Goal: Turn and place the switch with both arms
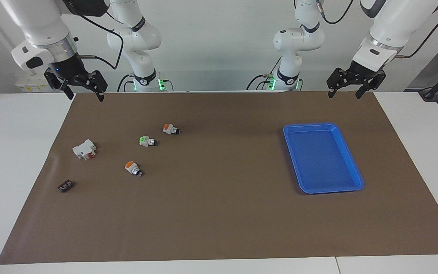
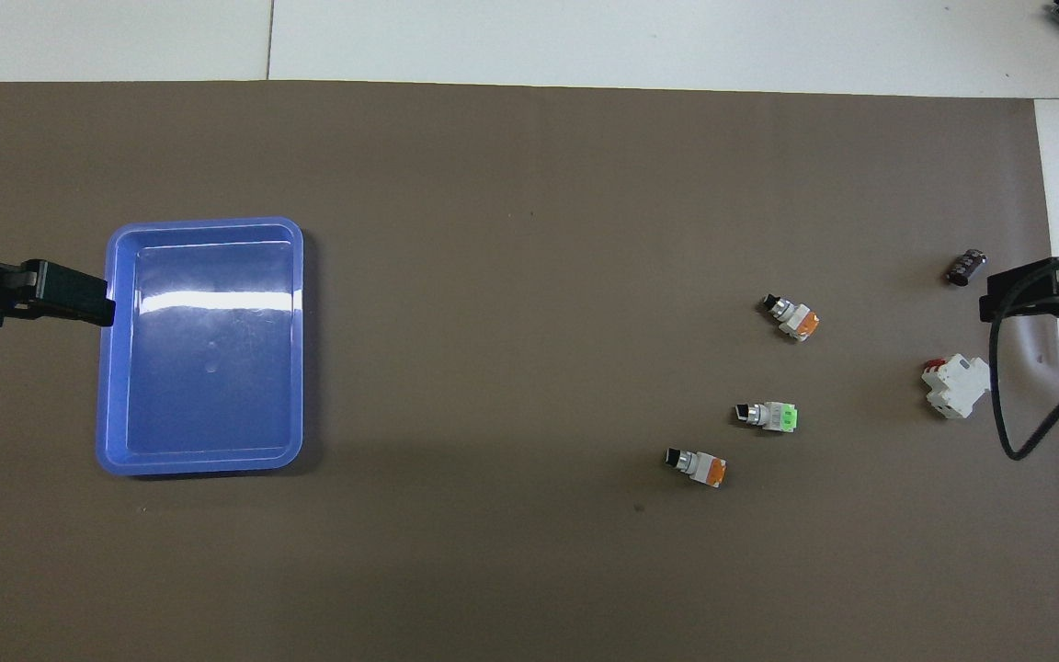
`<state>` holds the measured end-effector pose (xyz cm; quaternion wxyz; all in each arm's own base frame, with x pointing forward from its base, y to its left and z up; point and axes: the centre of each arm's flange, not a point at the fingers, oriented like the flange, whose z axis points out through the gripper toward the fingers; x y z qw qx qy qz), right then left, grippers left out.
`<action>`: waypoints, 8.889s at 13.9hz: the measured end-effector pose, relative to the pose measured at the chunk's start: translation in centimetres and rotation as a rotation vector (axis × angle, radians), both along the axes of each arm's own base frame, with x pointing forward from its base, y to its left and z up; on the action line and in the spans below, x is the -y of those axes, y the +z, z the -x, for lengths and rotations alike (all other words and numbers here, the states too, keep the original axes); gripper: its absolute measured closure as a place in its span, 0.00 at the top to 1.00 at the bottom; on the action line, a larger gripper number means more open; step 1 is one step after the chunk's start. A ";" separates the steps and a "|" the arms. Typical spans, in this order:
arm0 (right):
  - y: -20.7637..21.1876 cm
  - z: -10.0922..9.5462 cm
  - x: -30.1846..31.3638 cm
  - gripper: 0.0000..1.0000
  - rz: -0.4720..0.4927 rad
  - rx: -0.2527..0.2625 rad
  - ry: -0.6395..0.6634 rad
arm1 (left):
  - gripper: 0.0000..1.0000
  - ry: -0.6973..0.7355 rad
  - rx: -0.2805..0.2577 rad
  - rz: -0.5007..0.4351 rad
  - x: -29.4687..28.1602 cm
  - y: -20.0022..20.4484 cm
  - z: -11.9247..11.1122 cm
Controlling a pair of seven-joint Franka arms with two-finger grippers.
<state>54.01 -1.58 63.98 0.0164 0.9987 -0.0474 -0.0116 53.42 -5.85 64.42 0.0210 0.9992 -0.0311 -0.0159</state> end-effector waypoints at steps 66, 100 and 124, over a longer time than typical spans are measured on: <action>-36.4 14.2 -14.1 0.74 -0.171 -0.202 -1.508 | 1.00 0.043 -0.023 -0.015 -2.0 0.0 0.4; -18.2 6.7 -25.2 0.41 -0.725 -0.654 -1.449 | 0.99 0.207 -0.104 0.258 1.2 0.8 1.5; -13.1 6.3 -36.5 0.41 -0.860 -0.650 -1.496 | 0.39 0.546 -0.296 0.602 14.5 -3.6 5.3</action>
